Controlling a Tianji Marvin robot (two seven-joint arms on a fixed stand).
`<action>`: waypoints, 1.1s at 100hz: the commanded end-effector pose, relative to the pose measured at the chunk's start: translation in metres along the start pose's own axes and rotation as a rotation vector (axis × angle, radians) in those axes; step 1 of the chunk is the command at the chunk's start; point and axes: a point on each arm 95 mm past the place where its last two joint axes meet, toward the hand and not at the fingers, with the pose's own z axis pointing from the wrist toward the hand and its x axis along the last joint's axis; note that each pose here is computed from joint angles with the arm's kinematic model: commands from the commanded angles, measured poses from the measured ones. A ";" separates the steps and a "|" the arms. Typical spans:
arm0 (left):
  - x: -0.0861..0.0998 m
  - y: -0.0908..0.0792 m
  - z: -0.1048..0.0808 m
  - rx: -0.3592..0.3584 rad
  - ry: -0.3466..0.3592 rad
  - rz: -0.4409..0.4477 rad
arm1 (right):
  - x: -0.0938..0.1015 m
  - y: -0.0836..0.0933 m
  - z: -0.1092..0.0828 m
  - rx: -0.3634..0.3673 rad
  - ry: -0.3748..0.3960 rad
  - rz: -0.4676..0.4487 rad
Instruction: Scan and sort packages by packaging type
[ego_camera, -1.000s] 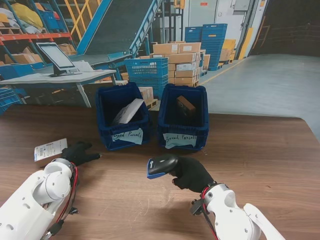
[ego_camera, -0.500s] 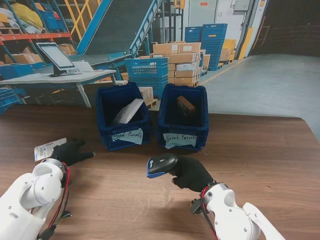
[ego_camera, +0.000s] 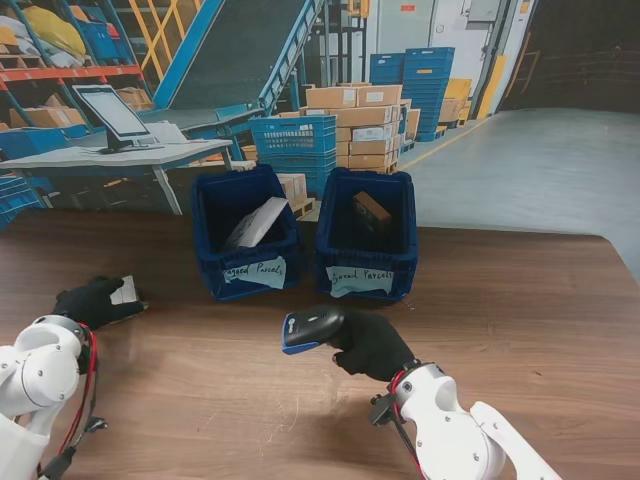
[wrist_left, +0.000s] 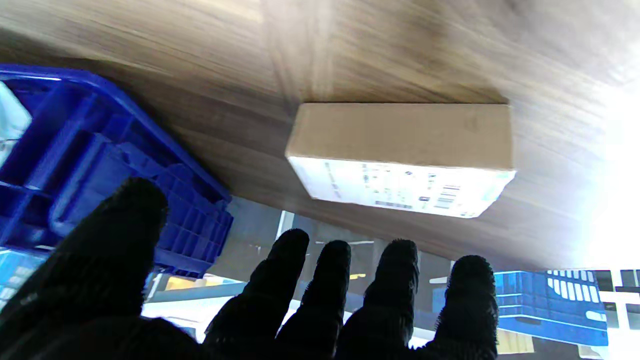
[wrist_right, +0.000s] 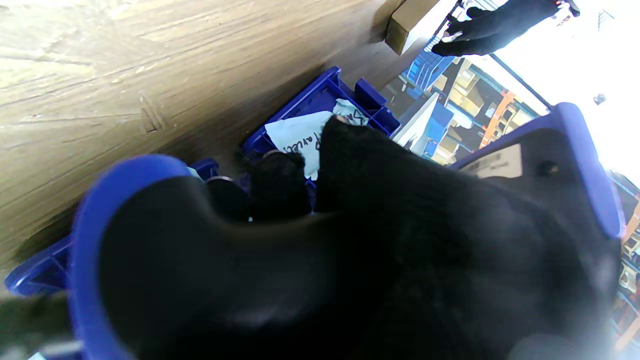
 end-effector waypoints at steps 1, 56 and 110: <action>-0.009 -0.004 0.005 -0.009 -0.014 0.010 | 0.007 -0.001 0.004 0.007 0.020 0.012; -0.032 0.001 0.053 -0.011 0.023 0.196 | 0.010 -0.003 0.014 0.035 0.032 0.004; -0.033 0.020 0.069 -0.111 -0.002 0.202 | 0.008 -0.002 0.013 0.055 0.028 0.007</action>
